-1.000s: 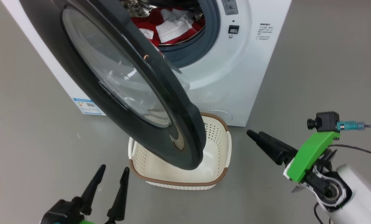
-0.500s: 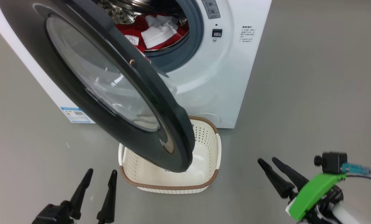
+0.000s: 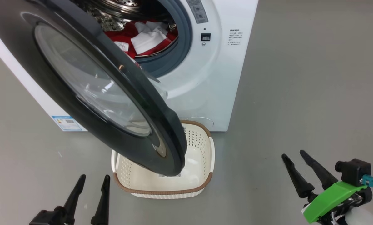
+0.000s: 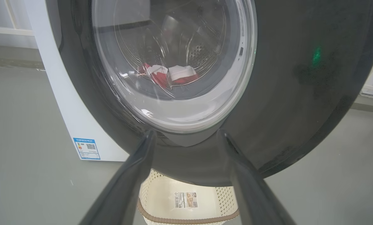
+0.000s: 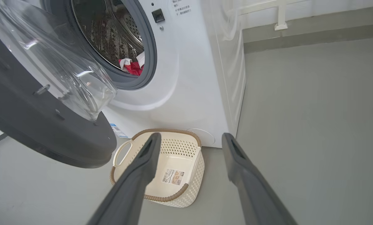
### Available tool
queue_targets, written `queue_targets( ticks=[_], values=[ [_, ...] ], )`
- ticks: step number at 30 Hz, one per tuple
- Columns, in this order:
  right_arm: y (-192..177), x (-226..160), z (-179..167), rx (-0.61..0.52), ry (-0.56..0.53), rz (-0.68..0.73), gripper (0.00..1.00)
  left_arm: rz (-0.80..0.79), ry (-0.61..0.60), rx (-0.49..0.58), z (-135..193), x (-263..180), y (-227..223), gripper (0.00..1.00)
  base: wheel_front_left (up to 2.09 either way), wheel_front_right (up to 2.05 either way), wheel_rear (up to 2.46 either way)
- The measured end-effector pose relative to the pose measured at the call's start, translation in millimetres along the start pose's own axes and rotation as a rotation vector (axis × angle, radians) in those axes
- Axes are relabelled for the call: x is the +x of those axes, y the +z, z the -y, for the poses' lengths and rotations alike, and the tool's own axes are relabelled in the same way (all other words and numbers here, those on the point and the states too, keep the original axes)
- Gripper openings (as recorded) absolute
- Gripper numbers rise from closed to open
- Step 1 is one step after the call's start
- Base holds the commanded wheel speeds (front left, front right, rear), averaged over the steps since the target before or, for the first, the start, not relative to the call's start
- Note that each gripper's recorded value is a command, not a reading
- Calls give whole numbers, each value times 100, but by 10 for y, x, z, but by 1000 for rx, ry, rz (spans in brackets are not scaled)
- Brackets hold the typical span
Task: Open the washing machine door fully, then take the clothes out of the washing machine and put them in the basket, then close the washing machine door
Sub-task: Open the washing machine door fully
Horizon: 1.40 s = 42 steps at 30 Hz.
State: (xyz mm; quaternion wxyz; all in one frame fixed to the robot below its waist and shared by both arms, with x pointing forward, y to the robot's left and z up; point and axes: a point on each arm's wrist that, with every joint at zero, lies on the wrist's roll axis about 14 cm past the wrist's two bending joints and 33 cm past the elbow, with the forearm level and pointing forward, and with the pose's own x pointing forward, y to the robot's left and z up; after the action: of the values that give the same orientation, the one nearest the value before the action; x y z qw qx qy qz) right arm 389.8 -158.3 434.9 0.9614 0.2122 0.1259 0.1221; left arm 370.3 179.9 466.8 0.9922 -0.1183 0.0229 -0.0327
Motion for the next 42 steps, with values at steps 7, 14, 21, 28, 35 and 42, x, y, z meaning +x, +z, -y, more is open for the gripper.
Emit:
queue_targets(
  ticks=[7, 14, 21, 28, 35, 42],
  values=[
    [24, -194, 45, -124, -74, 81, 100, 5, 2, 7, -5, 2, 18, 100, 0, 0, 0],
    [161, -330, 42, -197, -127, 158, 100, 31, 12, 10, -21, -25, 96, 100, 0, 0, 0],
    [32, -502, 112, -199, -185, 141, 100, 28, 30, 8, -53, -105, 76, 100, 0, 0, 0],
    [40, -547, 130, -194, -203, 151, 100, 27, 32, 11, -39, -138, 70, 100, 0, 0, 0],
    [2, -579, 136, -193, -206, 141, 100, 29, 32, 14, -35, -146, 76, 100, 0, 0, 0],
    [-1, -562, 128, -188, -204, 140, 100, 30, 36, 14, -48, -155, 77, 100, 0, 0, 0]
  ],
)
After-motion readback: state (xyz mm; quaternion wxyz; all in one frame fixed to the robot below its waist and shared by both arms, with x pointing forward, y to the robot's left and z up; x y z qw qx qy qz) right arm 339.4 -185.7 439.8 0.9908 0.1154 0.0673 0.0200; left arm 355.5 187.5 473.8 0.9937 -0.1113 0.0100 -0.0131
